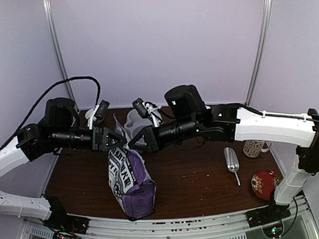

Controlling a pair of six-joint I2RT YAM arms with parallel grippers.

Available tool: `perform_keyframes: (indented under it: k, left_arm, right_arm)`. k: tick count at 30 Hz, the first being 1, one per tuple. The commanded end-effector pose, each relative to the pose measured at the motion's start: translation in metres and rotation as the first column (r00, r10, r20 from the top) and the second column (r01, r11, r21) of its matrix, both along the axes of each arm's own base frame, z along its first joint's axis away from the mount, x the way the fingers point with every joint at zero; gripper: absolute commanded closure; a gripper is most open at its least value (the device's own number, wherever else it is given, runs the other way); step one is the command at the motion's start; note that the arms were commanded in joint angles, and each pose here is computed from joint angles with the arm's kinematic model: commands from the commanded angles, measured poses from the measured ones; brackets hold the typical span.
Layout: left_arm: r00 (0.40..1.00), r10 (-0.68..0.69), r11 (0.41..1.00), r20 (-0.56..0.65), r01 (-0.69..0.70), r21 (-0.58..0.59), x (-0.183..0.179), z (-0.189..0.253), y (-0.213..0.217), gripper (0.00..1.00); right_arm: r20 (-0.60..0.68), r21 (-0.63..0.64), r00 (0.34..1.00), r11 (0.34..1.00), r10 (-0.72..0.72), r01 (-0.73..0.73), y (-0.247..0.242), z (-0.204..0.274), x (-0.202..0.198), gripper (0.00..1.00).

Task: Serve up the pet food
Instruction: Open the seal at the corner of the board.

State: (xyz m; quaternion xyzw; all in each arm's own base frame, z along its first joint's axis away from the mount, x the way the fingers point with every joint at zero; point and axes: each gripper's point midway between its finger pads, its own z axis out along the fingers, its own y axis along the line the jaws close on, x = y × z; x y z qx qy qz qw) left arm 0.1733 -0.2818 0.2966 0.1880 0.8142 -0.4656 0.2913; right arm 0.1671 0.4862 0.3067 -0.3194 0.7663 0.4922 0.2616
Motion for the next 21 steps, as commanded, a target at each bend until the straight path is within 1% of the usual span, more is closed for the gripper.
perform_keyframes:
  k: [1, 3, 5, 9, 12, 16, 21]
  left_arm:
    - [0.998, -0.048, 0.998, 0.027, 0.049, -0.028, -0.007, 0.005, -0.007, 0.65]
    - [0.999, -0.047, 0.999, 0.026, 0.047, -0.025, -0.007, 0.004, -0.007, 0.7]
    - [0.999, -0.048, 0.999, 0.025, 0.048, -0.023, -0.007, 0.003, -0.008, 0.72]
    - [0.998, -0.048, 0.999, 0.028, 0.049, -0.022, -0.008, 0.004, -0.009, 0.73]
    - [0.998, -0.05, 0.999, 0.027, 0.05, -0.02, -0.007, 0.003, -0.009, 0.76]
    - [0.998, -0.05, 0.998, 0.028, 0.05, -0.022, -0.008, 0.004, -0.009, 0.76]
    - [0.998, -0.052, 0.998, 0.029, 0.052, -0.025, -0.009, 0.005, -0.01, 0.8]
  right_arm:
    - [-0.002, -0.055, 0.997, 0.996, -0.077, 0.077, -0.012, -0.013, 0.016, 1.0]
    - [-0.002, -0.055, 0.997, 0.995, -0.078, 0.078, -0.013, -0.013, 0.016, 1.0]
    - [-0.003, -0.057, 0.997, 0.995, -0.083, 0.082, -0.013, -0.014, 0.017, 1.0]
    - [-0.004, -0.055, 0.996, 0.995, -0.089, 0.089, -0.014, -0.014, 0.018, 1.0]
    - [-0.004, -0.055, 0.996, 0.994, -0.094, 0.094, -0.015, -0.013, 0.018, 1.0]
    - [0.0, -0.062, 0.993, 0.991, -0.116, 0.116, -0.019, -0.015, 0.023, 1.0]
    - [-0.001, -0.064, 0.99, 0.988, -0.139, 0.139, -0.024, -0.016, 0.027, 1.0]
